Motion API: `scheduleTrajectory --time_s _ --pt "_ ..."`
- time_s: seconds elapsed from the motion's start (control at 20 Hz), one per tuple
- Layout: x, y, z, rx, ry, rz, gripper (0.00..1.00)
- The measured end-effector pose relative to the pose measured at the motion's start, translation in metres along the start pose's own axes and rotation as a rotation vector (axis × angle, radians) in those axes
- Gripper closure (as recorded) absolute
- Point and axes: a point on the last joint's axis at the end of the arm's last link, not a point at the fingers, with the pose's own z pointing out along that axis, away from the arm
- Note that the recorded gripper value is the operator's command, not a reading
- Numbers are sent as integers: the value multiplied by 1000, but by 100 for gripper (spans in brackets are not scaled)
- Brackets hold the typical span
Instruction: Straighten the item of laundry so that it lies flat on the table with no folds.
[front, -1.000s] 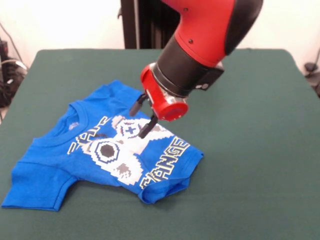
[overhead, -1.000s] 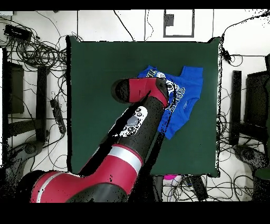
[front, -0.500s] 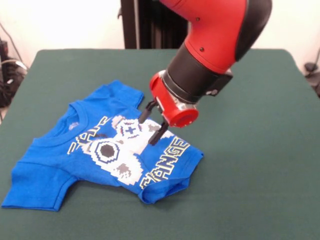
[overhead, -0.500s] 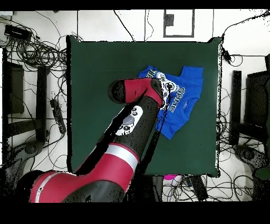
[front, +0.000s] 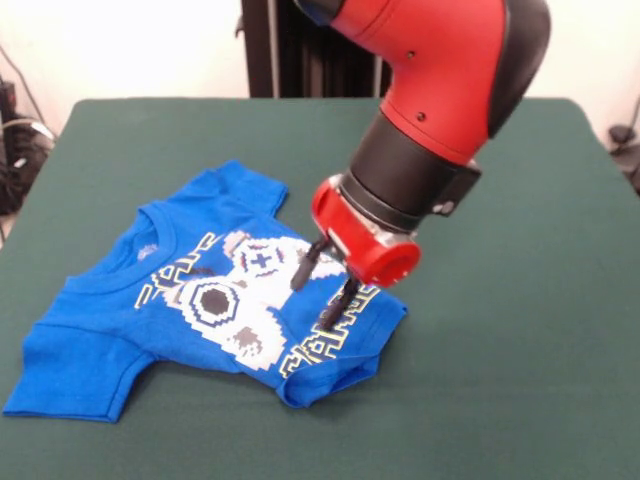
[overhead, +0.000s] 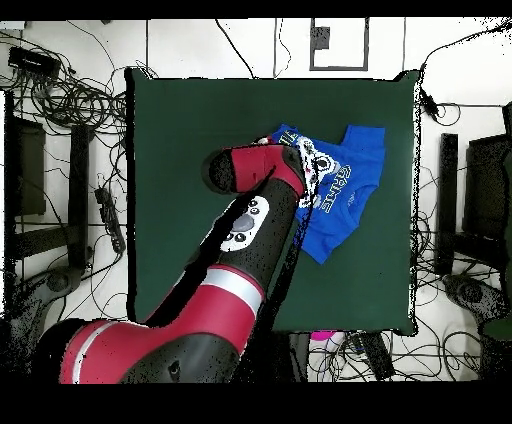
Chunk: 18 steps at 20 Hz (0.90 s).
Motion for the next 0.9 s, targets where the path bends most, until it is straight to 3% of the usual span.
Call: scheduleTrajectory --time_s 0.05,0.25,0.6,0.9 --pt "4 9 0 -34 6 6 0" --pt "11 27 -3 -81 14 14 0" --pt "22 46 4 -112 23 12 0" --pt "44 58 23 -121 38 3 0"
